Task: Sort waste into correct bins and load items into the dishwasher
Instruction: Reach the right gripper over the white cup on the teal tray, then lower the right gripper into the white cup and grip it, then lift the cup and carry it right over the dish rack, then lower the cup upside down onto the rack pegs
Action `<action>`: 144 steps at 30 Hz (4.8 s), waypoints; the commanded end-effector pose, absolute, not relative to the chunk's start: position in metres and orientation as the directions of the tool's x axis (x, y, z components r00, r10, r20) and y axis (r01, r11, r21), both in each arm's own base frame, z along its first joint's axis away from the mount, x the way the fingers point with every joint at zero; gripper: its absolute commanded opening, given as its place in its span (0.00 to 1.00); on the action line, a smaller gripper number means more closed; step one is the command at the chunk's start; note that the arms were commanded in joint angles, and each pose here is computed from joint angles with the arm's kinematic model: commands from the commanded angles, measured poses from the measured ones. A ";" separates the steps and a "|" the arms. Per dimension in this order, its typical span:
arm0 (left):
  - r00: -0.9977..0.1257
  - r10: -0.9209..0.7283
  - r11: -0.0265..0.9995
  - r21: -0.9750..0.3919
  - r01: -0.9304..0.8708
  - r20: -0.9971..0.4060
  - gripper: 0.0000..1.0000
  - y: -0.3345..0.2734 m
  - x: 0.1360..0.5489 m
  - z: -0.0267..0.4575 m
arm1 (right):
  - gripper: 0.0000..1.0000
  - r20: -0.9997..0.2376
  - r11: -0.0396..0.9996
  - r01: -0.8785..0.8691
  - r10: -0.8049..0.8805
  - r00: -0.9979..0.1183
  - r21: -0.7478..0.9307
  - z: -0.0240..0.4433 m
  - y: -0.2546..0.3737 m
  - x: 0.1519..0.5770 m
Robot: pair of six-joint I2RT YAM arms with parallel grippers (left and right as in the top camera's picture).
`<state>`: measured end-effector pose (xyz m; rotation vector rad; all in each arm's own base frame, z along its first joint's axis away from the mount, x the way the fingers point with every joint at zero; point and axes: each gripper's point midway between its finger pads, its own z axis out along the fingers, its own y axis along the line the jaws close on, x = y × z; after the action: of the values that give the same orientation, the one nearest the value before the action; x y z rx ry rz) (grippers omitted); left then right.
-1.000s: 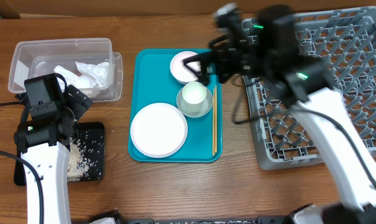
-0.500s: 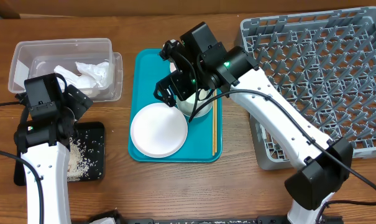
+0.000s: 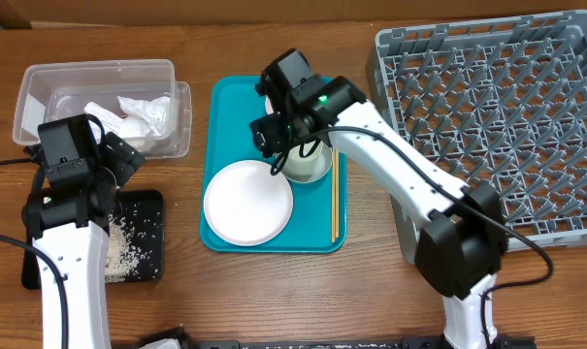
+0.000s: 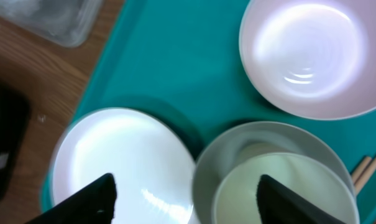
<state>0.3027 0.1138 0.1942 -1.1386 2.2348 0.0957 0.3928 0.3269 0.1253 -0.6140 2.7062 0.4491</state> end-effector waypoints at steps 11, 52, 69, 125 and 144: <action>-0.434 -0.694 0.639 -0.213 -0.740 -0.575 1.00 0.115 0.304 0.203 | 0.61 -0.340 0.968 -0.191 -0.128 -0.932 0.161 0.103 0.307 0.406; -0.434 -0.694 0.639 -0.213 -0.740 -0.575 1.00 0.115 0.304 0.203 | 0.28 -0.298 0.981 -0.121 -0.070 -0.952 0.155 0.097 0.317 0.387; -0.434 -0.694 0.639 -0.213 -0.740 -0.574 1.00 0.115 0.304 0.203 | 0.25 -0.277 0.981 -0.123 -0.077 -0.958 0.151 0.078 0.315 0.381; -0.434 -0.694 0.639 -0.213 -0.740 -0.575 1.00 0.115 0.304 0.203 | 0.04 -0.356 0.702 -0.042 0.308 -0.882 0.711 0.307 0.030 0.483; -0.434 -0.694 0.639 -0.213 -0.740 -0.575 1.00 0.115 0.304 0.203 | 0.04 -0.139 0.333 0.022 0.453 -0.880 0.943 0.198 0.007 0.524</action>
<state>0.3028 0.1139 0.1942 -1.1388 2.2344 0.0953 0.5278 0.0037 0.2051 0.2913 2.2255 1.4413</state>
